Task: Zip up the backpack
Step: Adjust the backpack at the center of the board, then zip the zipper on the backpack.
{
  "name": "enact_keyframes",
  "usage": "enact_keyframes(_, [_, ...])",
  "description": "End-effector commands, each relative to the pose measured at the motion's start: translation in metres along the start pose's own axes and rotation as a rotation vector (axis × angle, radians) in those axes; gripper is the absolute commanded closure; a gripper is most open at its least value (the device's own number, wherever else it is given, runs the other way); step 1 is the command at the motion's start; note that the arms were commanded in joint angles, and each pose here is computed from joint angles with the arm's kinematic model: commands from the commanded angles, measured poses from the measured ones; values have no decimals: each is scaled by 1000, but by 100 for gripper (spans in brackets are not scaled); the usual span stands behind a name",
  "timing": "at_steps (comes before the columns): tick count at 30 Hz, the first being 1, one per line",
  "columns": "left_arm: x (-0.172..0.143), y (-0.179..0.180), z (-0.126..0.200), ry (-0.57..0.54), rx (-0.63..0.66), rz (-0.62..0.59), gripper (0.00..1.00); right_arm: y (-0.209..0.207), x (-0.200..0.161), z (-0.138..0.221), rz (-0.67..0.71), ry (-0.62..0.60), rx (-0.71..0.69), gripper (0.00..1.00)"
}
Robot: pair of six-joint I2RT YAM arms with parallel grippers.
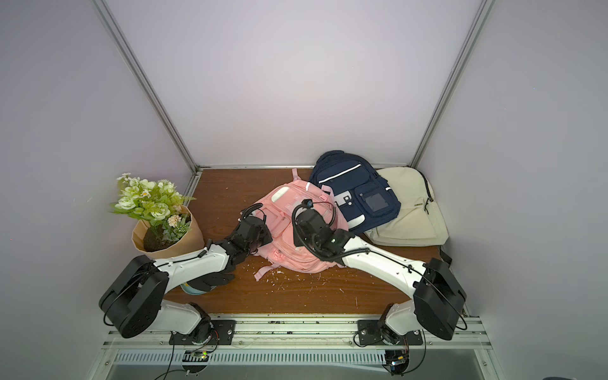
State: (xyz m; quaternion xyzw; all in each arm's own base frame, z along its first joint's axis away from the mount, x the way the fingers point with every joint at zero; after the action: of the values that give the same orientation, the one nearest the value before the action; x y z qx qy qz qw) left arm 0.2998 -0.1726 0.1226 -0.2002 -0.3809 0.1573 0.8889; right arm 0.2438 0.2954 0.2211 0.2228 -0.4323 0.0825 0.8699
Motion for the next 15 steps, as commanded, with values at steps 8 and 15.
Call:
enact_keyframes(8, [2, -30, 16, 2, -150, 14, 100, 63, -57, -24, -114, 80, 205, 56])
enact_keyframes(15, [-3, -24, 12, 9, -130, 15, 100, 68, -67, -40, -73, 90, 142, 59])
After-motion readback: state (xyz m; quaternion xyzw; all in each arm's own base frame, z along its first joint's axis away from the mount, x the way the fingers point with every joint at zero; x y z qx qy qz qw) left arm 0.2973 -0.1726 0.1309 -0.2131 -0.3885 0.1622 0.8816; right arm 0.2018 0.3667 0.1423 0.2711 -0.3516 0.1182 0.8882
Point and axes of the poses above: each gripper's point midway between its finger pads, its own z axis back along the fingers, its own y axis along the line the jaws close on, x = y × z, the point moved 5 cm from there along z, back along the fingers
